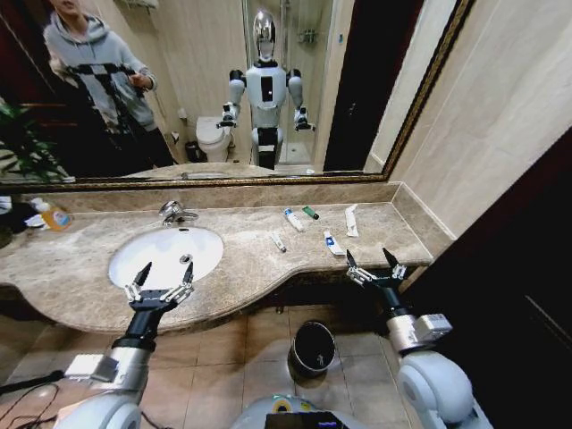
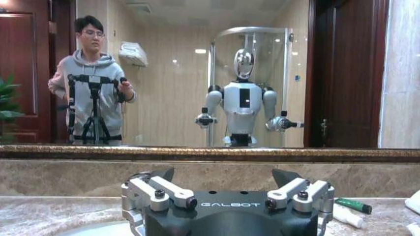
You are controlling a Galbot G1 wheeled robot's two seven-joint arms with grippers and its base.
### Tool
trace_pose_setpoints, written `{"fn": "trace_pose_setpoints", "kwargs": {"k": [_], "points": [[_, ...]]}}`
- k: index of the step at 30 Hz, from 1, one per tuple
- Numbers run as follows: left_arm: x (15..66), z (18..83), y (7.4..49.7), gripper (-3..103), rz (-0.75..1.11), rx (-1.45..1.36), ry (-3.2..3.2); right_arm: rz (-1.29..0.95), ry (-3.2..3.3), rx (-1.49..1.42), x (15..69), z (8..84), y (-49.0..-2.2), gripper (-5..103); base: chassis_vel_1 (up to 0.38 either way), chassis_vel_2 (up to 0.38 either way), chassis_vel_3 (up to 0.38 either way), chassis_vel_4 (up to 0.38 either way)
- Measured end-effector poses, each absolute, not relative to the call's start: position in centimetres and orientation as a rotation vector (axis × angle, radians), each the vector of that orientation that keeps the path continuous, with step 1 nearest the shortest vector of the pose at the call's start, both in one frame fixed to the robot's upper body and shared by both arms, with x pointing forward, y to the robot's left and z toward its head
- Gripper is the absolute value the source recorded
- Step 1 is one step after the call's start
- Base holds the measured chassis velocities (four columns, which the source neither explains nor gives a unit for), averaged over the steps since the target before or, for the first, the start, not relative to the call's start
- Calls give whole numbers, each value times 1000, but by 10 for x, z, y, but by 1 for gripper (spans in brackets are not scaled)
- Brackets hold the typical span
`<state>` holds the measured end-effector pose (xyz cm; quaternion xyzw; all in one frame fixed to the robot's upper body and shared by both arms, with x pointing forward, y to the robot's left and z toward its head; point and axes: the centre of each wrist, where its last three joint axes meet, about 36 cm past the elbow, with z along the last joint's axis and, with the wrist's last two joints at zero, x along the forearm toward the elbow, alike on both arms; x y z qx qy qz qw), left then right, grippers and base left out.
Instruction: Pick up the trash from the sink and place it in the trash bin.
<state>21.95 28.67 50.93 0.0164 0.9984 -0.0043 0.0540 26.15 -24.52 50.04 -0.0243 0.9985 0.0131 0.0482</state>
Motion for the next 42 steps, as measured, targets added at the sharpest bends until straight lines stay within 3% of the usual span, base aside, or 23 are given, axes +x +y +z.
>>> {"fn": "trace_pose_setpoints", "kwargs": {"k": [22, 42], "points": [[219, 509, 287, 100, -13, 50, 3033, -20, 3058, -74, 284, 479, -253, 100, 0, 0, 0, 0], [219, 509, 287, 100, -13, 50, 3033, -145, 3141, -48, 472, 432, -302, 100, 0, 0, 0, 0]]}}
